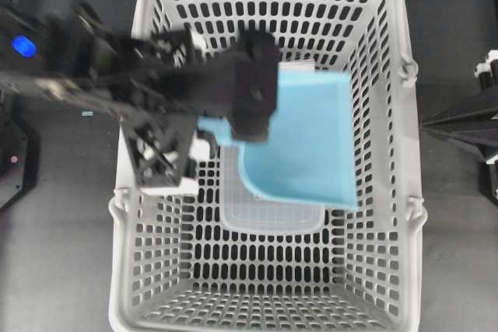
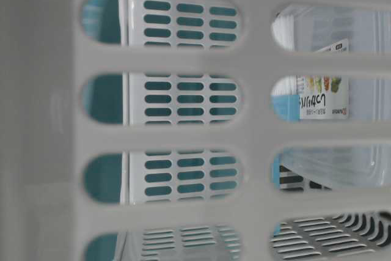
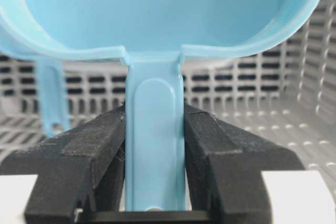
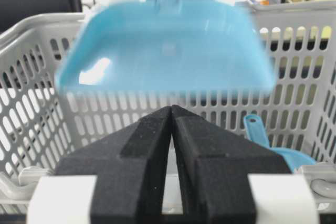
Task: Pick up the dustpan from the shopping basket with the left arm.
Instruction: 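Lift the dustpan upward out of the basket with the left gripper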
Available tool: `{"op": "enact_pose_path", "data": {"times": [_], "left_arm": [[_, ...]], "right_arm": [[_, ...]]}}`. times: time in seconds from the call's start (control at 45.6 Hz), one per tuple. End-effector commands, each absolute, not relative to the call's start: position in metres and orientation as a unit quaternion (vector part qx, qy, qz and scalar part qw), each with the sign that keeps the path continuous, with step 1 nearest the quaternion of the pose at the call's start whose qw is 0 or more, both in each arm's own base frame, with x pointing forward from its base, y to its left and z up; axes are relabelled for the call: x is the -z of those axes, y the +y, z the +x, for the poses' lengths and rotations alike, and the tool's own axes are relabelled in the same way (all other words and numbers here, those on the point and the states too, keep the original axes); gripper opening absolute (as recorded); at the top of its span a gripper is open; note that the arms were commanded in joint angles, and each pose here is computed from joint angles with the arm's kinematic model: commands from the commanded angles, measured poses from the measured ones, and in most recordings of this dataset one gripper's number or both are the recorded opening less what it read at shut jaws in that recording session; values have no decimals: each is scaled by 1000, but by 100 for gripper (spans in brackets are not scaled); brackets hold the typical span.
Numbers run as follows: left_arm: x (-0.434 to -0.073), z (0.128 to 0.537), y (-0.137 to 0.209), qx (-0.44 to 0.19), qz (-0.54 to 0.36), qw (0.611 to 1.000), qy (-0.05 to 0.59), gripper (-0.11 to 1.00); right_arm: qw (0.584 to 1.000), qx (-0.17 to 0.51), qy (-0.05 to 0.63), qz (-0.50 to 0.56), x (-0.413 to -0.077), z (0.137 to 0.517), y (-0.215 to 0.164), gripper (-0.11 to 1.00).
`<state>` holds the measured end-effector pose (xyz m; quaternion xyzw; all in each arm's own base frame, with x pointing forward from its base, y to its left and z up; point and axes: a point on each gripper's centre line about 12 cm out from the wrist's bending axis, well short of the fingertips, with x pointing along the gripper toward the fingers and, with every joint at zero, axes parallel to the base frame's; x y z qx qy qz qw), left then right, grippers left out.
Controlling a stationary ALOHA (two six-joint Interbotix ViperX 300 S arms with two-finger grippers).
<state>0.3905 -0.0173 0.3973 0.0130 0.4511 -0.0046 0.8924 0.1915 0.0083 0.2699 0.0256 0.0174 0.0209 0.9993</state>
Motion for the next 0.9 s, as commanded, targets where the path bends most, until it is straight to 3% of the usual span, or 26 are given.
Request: {"op": "enact_pose_path", "data": {"times": [0.0,0.877], "left_arm": [[-435,379,-10,0,18,914,405,28],[-439,377,-5,1,30,918,396,28]], "right_arm": [[999,-21,11,30,-273,192,9,0],[999,-21,8,30,-273,190,8,0]]}}
